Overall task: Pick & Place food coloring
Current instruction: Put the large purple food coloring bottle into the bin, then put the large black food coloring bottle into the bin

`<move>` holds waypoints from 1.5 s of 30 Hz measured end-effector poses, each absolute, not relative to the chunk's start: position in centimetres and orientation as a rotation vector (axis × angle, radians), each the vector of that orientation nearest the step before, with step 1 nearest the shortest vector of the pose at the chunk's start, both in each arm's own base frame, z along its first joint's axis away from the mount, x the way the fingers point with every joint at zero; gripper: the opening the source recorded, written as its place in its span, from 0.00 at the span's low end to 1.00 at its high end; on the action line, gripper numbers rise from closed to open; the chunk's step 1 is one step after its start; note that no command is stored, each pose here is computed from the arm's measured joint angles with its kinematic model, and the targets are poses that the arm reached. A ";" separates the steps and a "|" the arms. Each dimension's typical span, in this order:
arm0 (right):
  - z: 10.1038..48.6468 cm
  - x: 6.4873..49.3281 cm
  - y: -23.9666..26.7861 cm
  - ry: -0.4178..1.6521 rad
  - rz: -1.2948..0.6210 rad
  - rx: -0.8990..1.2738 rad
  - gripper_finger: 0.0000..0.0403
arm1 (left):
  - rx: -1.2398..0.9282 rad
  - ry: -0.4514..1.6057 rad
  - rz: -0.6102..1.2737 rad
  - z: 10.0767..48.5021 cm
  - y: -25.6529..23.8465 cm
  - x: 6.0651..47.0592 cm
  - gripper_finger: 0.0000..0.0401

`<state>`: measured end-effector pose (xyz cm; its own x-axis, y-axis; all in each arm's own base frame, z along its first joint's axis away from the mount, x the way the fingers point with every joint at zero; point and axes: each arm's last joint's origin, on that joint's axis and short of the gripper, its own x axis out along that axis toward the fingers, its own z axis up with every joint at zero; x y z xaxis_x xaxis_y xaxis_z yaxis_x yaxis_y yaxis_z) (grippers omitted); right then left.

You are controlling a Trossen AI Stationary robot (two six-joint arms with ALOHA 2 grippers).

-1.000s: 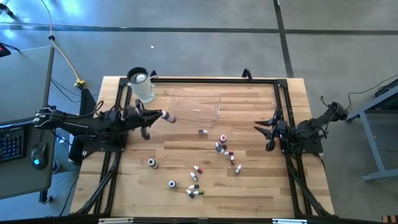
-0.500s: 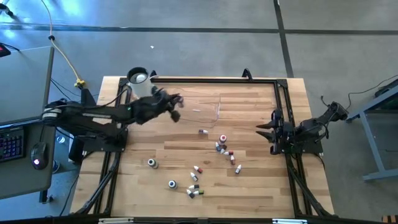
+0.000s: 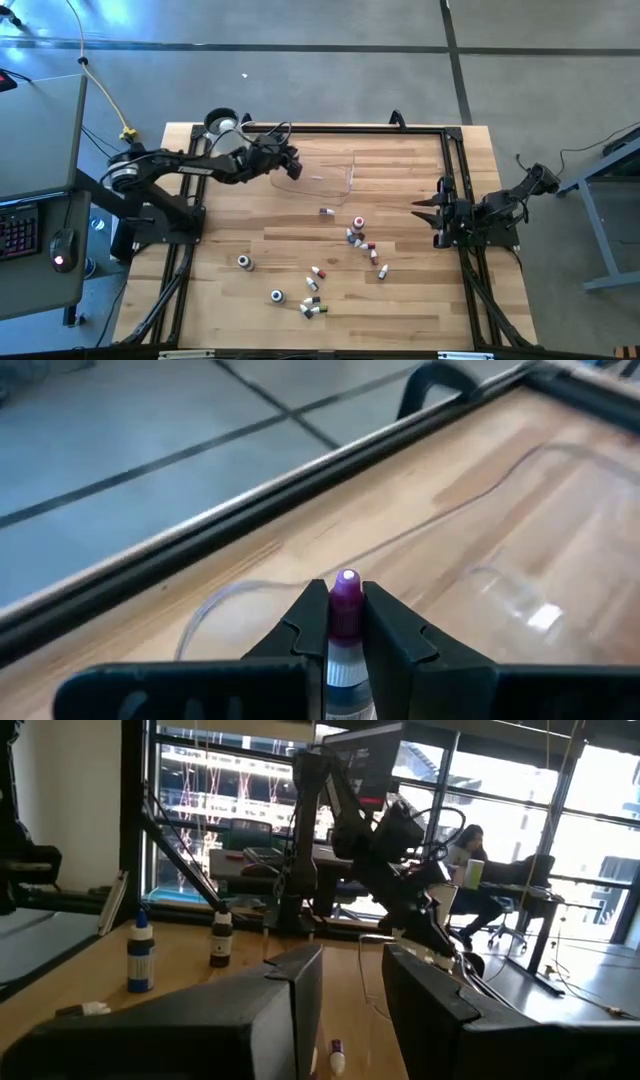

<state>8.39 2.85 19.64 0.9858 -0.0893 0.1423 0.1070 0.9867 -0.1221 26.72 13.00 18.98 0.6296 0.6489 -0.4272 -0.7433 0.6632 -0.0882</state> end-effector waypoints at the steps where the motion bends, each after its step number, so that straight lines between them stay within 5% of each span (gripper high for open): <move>1: 19.6 8.4 2.9 -0.137 -0.098 -0.130 0.25 | -0.264 0.386 0.823 18.5 13.1 26.9 0.08; 9: 19.6 8.4 2.9 -0.137 -0.096 -0.127 0.25 | -0.202 0.370 0.908 17.9 13.5 27.3 0.08; 21: 19.6 8.4 2.9 -0.138 -0.095 -0.127 0.25 | -0.124 0.395 0.927 17.9 13.6 27.2 0.22; 29: 19.6 8.4 2.9 -0.139 -0.091 -0.127 0.25 | -0.144 0.271 0.845 21.5 12.9 26.2 0.23; 38: 19.8 8.3 3.5 -0.182 0.133 -0.125 0.25 | -0.099 0.106 0.558 28.7 10.1 21.6 0.23; 45: 21.4 7.9 3.6 -0.375 0.174 -0.238 0.25 | -0.166 0.243 0.138 29.5 7.1 18.0 0.23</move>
